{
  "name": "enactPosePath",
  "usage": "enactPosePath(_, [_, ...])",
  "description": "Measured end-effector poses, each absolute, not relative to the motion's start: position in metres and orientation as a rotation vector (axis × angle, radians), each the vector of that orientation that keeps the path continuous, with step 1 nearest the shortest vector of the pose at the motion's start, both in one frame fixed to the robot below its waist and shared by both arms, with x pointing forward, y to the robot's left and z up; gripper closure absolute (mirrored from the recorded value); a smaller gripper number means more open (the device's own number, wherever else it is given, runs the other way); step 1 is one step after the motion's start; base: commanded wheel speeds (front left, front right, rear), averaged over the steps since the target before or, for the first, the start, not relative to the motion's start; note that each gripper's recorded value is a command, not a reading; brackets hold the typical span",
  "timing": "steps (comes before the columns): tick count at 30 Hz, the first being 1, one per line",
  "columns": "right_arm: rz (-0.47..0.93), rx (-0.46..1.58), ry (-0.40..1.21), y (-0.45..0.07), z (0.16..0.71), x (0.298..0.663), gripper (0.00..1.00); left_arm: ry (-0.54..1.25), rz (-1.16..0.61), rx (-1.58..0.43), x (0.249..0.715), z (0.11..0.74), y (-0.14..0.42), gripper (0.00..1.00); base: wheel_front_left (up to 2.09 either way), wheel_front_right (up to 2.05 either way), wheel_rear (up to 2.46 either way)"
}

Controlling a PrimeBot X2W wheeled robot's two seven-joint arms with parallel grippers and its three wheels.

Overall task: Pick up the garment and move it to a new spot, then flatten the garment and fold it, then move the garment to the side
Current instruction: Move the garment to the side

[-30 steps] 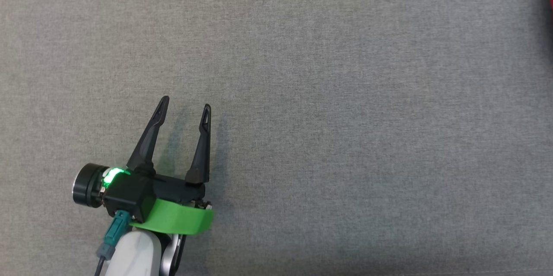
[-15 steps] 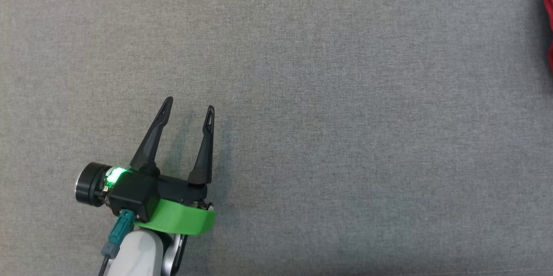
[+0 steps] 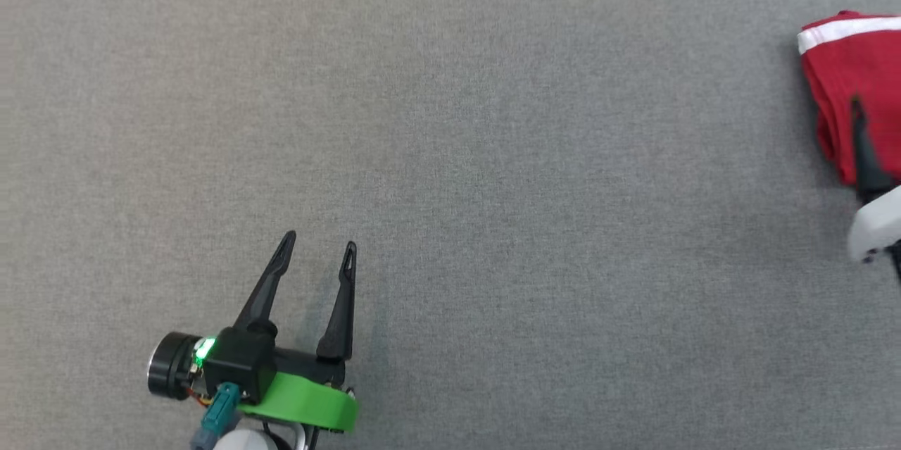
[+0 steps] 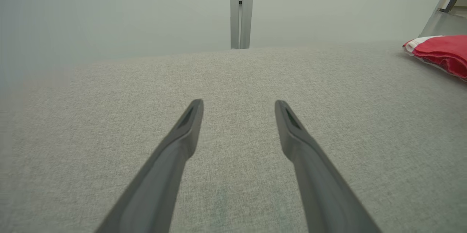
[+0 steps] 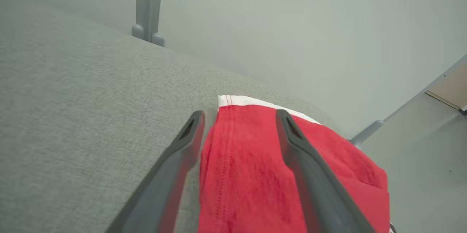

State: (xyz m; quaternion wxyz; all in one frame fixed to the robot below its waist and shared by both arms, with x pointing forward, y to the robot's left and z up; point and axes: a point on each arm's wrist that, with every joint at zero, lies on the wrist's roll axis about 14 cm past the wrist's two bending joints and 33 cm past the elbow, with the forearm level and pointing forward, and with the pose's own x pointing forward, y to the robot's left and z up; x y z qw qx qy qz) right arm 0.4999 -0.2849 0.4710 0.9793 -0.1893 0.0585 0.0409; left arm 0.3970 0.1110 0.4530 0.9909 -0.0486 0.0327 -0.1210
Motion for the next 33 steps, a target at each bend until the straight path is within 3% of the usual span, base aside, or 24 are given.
enactPosePath(13, [0.177,-0.086,-0.028,-0.174,0.497,0.422,0.0,-0.022,-0.124,-0.171,0.36,0.49,0.132,0.0,0.0,0.0,0.0])
enactPosePath(23, [0.168,0.026,-0.133,-0.155,0.525,0.367,0.0,-0.106,-0.119,-0.207,0.343,0.517,0.136,0.0,0.0,0.0,0.0])
enactPosePath(33, [0.179,0.122,-0.164,-0.144,0.532,0.34,0.0,-0.115,-0.1,-0.22,0.323,0.517,0.145,0.0,0.0,0.0,0.0])
